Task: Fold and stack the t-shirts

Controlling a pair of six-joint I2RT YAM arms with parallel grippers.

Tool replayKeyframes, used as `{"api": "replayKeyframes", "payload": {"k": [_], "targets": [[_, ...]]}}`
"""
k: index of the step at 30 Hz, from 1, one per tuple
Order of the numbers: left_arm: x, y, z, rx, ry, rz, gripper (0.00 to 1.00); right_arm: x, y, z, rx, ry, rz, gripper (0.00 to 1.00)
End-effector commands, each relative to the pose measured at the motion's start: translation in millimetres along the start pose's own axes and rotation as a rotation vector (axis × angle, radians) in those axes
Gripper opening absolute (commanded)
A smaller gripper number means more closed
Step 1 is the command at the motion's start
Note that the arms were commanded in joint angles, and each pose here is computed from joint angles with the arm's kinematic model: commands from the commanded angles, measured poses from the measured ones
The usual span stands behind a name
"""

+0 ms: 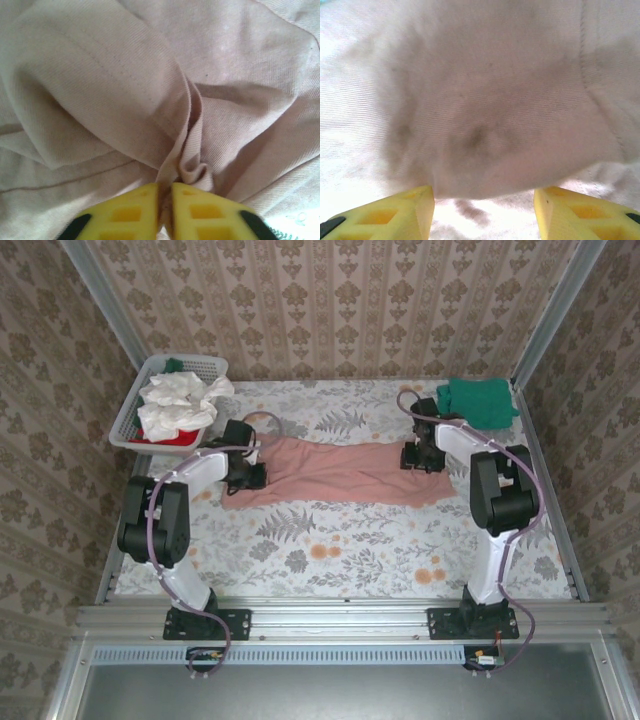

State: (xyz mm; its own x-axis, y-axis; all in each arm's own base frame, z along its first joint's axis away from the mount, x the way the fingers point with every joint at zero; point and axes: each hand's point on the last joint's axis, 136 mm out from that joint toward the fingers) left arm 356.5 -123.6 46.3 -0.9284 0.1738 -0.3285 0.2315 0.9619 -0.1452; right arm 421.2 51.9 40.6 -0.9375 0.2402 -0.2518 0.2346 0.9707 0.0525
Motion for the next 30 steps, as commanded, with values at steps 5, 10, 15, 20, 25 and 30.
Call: {"api": "replayKeyframes", "payload": {"k": [5, 10, 15, 20, 25, 30], "targets": [[8.3, -4.3, -22.5, -0.004, 0.002, 0.013, 0.40, -9.9, 12.6, -53.7, -0.060, -0.100, -0.003, 0.59], [-4.7, -4.5, -75.6, -0.020, -0.156, 0.023, 0.62, -15.7, 26.4, -69.5, -0.115, -0.162, 0.004, 0.61], [-35.0, -5.5, -128.8, 0.013, -0.429, 0.004, 0.90, -12.4, 49.0, -54.0, -0.182, -0.151, 0.006, 0.63], [-71.1, -25.8, -126.6, 0.201, -0.494, -0.014, 1.00, -14.0, 54.5, -31.0, -0.186, -0.128, 0.034, 0.63], [-109.5, -38.2, -89.1, 0.302, -0.450, -0.020, 1.00, -23.4, 61.3, -24.4, -0.203, -0.140, 0.037, 0.64], [-117.2, -32.9, -44.8, 0.231, -0.322, -0.001, 0.72, -23.1, 58.5, -16.2, -0.178, -0.126, 0.028, 0.65]]}}
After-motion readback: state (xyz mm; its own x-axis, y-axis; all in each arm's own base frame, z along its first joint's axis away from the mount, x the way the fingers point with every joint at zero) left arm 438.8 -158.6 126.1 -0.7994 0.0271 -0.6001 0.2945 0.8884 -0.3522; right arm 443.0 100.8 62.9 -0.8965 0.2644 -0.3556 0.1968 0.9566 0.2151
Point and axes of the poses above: each hand's point on the last joint's axis, 136 mm out from that joint toward the fingers, its own z axis out along the fingers, its own y axis along the line the jaws close on, x = y × z, and after that the axes turned 5 degrees about z, right-handed
